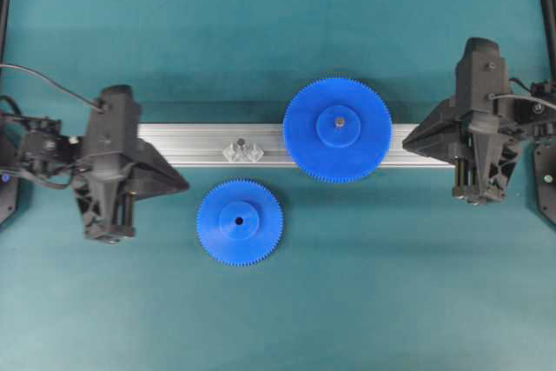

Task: Insert the small gear onto the shaft.
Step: 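Move the left gripper over the small blue gear on the table, then lower the left gripper and close it on the small blue gear's hub, then lift the small blue gear with the left gripper, then carry the gear toward the empty left shaft on the rail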

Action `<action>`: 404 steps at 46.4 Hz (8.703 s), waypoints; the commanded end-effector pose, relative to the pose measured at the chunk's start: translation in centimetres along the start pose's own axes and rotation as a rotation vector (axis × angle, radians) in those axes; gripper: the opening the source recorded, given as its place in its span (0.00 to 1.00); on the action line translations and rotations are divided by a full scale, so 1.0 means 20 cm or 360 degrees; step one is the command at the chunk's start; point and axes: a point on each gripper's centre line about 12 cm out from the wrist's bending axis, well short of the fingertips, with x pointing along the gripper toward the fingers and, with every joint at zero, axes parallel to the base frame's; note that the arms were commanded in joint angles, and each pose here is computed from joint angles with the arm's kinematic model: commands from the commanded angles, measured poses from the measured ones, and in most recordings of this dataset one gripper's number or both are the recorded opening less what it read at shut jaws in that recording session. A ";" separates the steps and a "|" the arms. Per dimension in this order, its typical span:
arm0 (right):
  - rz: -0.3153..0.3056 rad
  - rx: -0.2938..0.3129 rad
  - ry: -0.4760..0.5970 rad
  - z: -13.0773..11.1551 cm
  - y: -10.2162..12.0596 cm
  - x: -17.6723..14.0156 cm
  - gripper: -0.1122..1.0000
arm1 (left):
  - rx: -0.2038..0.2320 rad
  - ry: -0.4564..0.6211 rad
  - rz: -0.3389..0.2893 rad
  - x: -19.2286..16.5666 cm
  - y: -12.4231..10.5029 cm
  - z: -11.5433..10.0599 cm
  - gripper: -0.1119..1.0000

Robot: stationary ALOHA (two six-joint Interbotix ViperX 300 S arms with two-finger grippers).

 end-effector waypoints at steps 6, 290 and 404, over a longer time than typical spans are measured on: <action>-0.0020 0.0034 -0.0017 0.06 -0.02 -0.02 0.30 | 0.0028 0.0029 -0.0033 0.07 -0.06 0.10 0.18; -0.0043 0.0065 -0.0047 -0.05 -0.05 -0.02 0.30 | 0.0116 0.0852 0.0086 0.77 -0.03 -0.04 0.92; -0.0035 0.0150 -0.0101 -0.07 -0.06 -0.02 0.30 | 0.0287 0.0566 0.0219 0.33 0.32 0.33 0.74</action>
